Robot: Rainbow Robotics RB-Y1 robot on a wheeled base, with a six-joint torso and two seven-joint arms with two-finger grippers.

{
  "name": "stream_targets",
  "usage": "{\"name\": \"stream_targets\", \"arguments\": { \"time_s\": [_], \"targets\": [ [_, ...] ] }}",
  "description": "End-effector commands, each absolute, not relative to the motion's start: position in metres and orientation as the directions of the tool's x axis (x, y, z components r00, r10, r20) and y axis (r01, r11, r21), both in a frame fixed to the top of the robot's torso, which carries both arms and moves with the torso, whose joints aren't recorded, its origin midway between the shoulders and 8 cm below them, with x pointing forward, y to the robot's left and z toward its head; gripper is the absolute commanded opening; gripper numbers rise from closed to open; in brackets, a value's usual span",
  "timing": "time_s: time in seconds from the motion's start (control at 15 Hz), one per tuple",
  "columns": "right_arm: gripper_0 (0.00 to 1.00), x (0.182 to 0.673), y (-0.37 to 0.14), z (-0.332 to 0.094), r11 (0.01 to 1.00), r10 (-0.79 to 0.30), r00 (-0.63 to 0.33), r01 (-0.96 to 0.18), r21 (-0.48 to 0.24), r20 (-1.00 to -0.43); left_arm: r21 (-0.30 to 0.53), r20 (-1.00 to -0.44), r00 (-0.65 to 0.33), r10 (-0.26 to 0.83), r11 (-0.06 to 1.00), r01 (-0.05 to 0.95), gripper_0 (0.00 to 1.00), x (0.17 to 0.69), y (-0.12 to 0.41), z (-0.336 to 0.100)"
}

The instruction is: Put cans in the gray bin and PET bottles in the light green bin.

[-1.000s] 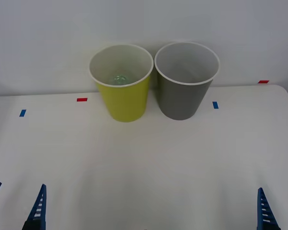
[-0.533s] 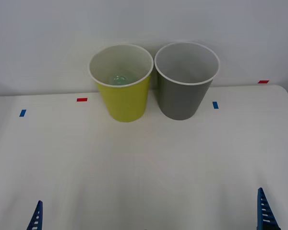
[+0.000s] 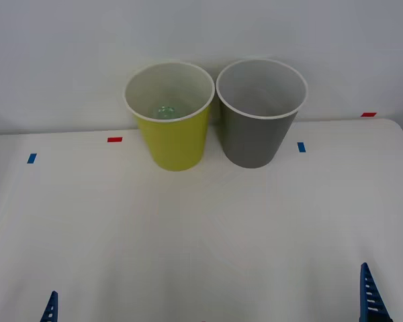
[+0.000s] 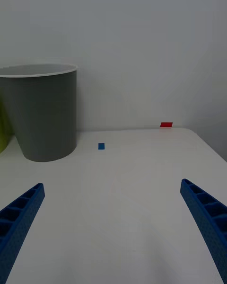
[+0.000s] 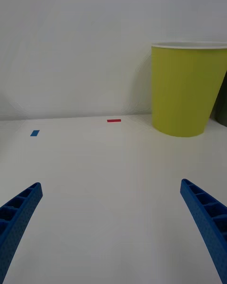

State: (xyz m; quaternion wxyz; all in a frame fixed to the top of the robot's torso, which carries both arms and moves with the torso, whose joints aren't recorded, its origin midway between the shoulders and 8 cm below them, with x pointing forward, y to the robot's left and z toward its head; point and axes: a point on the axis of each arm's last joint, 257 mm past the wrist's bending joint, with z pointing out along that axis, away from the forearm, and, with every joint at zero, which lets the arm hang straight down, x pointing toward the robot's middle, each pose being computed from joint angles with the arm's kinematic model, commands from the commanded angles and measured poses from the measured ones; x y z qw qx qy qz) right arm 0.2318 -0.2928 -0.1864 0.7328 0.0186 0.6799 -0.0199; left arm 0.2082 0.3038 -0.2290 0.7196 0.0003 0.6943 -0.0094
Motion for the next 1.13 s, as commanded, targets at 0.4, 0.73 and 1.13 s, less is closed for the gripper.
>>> {"name": "stream_targets", "arguments": {
  "time_s": [0.4, 0.73, 1.13],
  "targets": [
    [1.00, 0.2318, -0.2928, -0.1864, 0.999, -0.004, 0.075, 0.054, 0.000, -0.997, -0.013, -0.999, 0.035, -0.013, 1.000, 0.014, 1.00, 0.2082, 0.3038, -0.2290],
    [1.00, 0.2318, -0.2928, -0.1864, 0.999, -0.004, 0.075, 0.054, 0.000, -0.997, -0.013, -0.999, 0.035, -0.013, 1.000, 0.014, 1.00, 0.2082, 0.3038, -0.2290],
    [1.00, 0.2318, -0.2928, -0.1864, 0.999, -0.004, 0.075, 0.054, 0.000, -0.997, -0.013, -0.999, 0.035, -0.013, 1.000, 0.014, 1.00, 0.2082, 0.3038, -0.2290]
  ]
}}
